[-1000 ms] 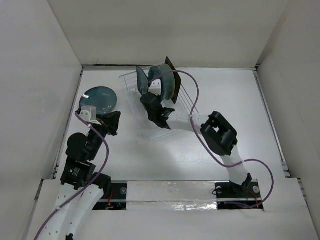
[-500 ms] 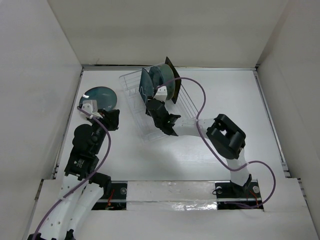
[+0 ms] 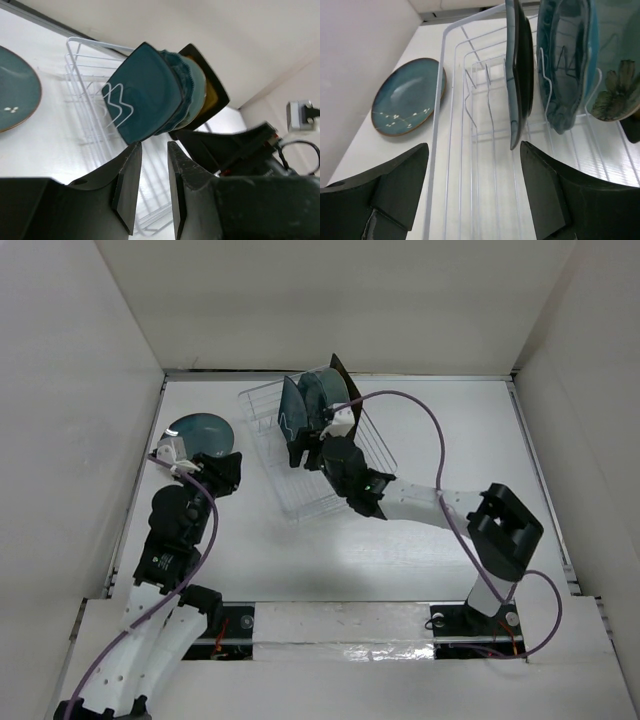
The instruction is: Load the plates into the dish rack
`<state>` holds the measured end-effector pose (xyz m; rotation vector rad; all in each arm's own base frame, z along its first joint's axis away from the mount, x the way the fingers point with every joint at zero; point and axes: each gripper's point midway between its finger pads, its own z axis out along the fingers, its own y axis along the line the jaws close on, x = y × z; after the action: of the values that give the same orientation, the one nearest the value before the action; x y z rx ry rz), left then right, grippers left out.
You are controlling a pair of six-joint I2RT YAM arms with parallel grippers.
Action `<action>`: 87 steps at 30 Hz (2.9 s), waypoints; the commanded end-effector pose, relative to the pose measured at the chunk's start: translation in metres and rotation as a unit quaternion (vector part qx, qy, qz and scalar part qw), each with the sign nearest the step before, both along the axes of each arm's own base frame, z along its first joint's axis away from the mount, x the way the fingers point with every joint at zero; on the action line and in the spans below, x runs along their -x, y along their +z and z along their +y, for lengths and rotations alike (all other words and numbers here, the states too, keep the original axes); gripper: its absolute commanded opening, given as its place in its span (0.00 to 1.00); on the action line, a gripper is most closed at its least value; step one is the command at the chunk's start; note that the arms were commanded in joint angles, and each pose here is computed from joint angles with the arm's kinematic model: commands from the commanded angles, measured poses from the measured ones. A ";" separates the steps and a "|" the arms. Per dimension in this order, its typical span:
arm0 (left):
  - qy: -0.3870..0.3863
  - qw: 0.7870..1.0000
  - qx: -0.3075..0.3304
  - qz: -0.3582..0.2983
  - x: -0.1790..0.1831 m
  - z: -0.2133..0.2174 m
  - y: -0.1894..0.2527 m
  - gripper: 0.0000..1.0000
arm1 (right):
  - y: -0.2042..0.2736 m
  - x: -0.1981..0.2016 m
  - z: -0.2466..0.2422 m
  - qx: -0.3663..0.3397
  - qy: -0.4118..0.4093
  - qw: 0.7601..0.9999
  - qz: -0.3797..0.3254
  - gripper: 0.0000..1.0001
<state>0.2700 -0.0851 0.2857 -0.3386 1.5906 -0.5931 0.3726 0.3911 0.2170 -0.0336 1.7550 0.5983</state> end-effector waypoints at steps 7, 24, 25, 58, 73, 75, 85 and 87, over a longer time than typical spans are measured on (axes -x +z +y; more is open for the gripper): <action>-0.008 0.994 0.104 -0.008 -0.037 -0.020 -0.008 0.00 | 0.047 0.057 -0.035 -0.078 0.054 0.995 -0.033 0.00; 0.198 0.956 0.188 0.106 -0.076 0.100 -0.111 0.59 | 0.083 0.129 -0.115 -0.005 0.123 0.989 -0.080 0.30; 0.221 0.950 0.198 0.098 -0.074 0.119 -0.116 0.59 | 0.085 0.129 -0.120 -0.012 0.118 0.990 -0.083 0.30; 0.244 0.901 0.264 0.243 -0.158 0.178 -0.232 0.41 | 0.070 0.119 -0.159 -0.062 0.121 0.988 -0.071 0.29; 0.279 0.925 0.219 0.134 -0.144 0.196 -0.185 0.00 | 0.076 0.121 -0.168 -0.070 0.112 0.988 -0.081 0.30; 0.267 0.934 0.206 0.117 -0.143 0.193 -0.167 0.00 | 0.076 0.120 -0.168 -0.068 0.111 0.988 -0.080 0.30; 0.242 0.960 0.144 0.009 -0.091 0.185 -0.054 0.00 | 0.073 0.120 -0.157 -0.052 0.136 0.986 -0.077 0.53; 0.248 0.959 0.136 -0.008 -0.078 0.184 -0.045 0.00 | 0.073 0.120 -0.153 -0.052 0.151 0.984 -0.076 0.55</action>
<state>0.3490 0.1014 0.1494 -1.1121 1.5738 -0.3636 0.2524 0.2329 0.2724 -0.2303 1.6287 0.8559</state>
